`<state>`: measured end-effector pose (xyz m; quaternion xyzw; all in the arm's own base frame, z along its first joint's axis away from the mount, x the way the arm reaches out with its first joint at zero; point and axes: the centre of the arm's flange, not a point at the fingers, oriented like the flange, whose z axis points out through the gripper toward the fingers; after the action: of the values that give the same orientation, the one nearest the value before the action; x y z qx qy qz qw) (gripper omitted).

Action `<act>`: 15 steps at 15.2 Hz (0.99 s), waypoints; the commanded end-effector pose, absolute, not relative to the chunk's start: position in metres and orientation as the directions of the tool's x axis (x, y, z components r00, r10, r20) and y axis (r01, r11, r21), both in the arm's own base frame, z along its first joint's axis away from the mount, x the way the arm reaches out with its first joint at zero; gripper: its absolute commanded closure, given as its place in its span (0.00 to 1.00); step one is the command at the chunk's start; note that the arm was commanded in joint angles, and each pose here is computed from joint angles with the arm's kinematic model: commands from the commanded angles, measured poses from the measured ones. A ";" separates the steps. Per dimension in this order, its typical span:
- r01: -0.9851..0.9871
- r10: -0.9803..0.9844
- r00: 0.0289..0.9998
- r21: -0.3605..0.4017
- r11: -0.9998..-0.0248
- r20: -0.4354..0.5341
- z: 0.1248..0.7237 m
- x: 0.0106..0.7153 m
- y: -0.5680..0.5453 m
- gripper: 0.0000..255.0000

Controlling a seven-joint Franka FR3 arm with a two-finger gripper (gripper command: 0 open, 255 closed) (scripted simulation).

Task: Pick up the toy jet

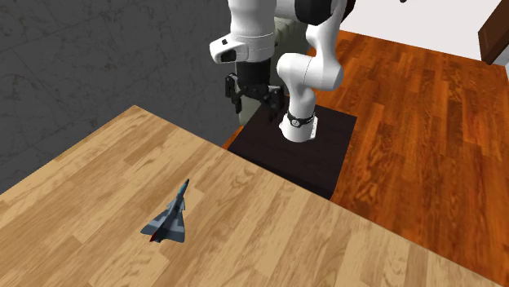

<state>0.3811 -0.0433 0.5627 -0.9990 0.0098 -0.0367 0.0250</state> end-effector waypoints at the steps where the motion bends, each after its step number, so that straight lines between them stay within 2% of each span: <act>1: 0.026 0.022 0.998 -0.060 -0.998 0.067 0.553 0.402 -0.062 0.00; 15: 0.304 0.302 0.953 -0.142 -0.942 0.035 0.487 0.567 -0.155 0.00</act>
<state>0.5529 -0.1482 0.4927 -0.9874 -0.1417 -0.0084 0.0700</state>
